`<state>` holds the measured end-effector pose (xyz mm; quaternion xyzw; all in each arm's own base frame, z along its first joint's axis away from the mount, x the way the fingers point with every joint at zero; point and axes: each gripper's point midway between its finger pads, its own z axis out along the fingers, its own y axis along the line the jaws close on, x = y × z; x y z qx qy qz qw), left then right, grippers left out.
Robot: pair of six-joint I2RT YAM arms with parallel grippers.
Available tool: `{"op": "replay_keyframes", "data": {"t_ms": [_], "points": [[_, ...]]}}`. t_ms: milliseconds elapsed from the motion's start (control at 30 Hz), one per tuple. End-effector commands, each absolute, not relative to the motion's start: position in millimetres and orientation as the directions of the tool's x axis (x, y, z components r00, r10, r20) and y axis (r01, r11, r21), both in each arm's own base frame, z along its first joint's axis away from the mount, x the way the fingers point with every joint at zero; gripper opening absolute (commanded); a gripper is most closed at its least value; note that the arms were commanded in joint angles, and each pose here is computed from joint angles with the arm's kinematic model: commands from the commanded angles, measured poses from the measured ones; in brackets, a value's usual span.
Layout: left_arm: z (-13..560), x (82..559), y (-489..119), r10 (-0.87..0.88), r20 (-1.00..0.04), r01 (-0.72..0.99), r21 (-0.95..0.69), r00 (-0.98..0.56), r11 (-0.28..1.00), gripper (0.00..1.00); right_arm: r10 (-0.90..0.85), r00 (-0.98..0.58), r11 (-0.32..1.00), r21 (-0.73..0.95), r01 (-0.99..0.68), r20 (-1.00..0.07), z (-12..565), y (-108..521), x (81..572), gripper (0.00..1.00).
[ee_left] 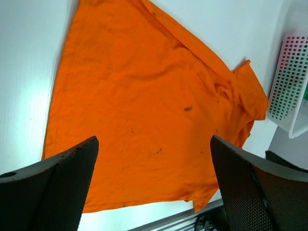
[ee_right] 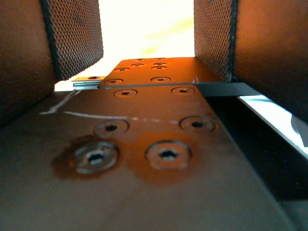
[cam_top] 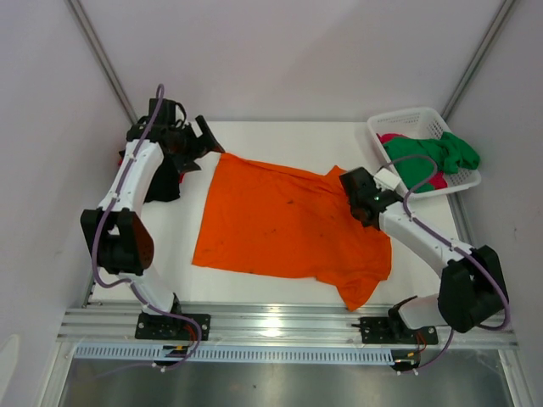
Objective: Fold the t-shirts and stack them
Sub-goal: Flatten out the tshirt
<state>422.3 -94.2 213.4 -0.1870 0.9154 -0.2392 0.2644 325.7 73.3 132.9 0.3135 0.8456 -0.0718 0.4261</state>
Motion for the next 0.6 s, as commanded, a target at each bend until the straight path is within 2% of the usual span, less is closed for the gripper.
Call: {"op": "replay_keyframes", "data": {"t_ms": [0,100,333,567], "points": [[237,421,-105,-0.453,-0.45,-0.141,-0.572,-0.77,0.808,1.0,0.435,-0.364,0.835,0.218,0.504,-0.824,162,79,382,0.51],[235,419,-110,-0.447,-0.448,-0.135,-0.573,-0.774,0.808,1.0,0.44,-0.322,0.84,0.257,0.478,-0.838,178,80,414,0.51],[226,410,-114,-0.438,-0.439,-0.133,-0.572,-0.784,0.81,1.0,0.364,-0.353,0.846,0.147,0.513,-0.862,179,63,487,0.5],[217,401,-108,-0.427,-0.442,-0.145,-0.541,-0.789,0.829,1.0,0.408,-0.374,0.806,0.137,0.576,-0.832,170,55,514,0.49]]}}
